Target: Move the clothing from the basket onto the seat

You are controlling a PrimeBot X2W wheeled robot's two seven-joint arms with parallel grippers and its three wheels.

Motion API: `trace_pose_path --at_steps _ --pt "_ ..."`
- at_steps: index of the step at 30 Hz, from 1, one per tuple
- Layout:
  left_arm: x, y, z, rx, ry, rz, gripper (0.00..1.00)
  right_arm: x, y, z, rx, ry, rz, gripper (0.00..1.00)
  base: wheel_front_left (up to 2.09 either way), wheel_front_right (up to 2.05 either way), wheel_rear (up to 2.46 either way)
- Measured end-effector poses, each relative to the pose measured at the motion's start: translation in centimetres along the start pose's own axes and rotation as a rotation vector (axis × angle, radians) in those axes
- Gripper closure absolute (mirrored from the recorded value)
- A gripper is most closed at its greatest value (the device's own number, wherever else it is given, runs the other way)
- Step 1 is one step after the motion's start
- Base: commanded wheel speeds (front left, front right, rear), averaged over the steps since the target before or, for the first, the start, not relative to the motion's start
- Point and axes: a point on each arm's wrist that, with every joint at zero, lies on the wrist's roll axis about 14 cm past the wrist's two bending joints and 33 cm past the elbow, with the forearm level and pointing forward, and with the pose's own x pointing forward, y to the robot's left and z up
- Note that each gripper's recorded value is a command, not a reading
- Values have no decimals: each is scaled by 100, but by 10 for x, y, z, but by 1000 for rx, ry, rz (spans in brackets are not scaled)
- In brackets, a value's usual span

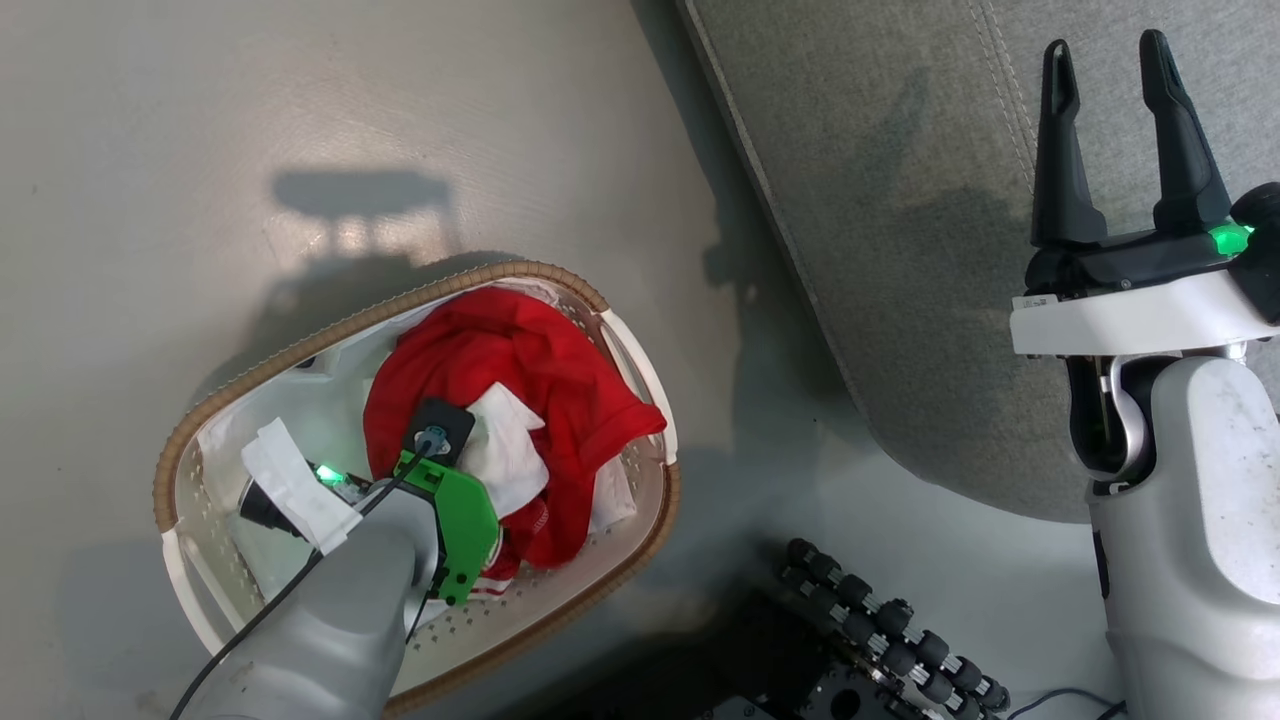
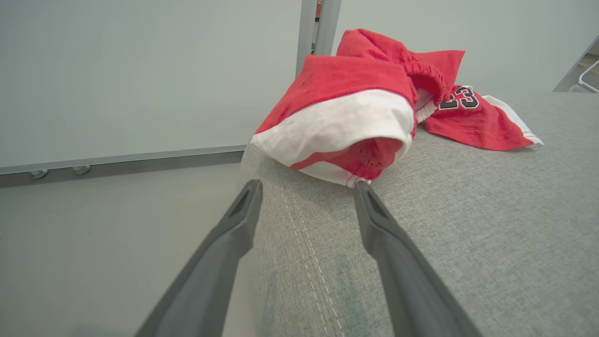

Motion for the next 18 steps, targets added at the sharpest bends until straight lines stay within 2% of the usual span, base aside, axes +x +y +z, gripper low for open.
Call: trace_pose_path --at_steps 5,18 --pt "-7 -7 3 -4 -21 -27 100 0 -1 6 -4 -13 -2 0 0 0 0" --pt "-53 -25 44 -36 -248 -50 100 -13 15 22 -10 -35 40 0 0 0 0"
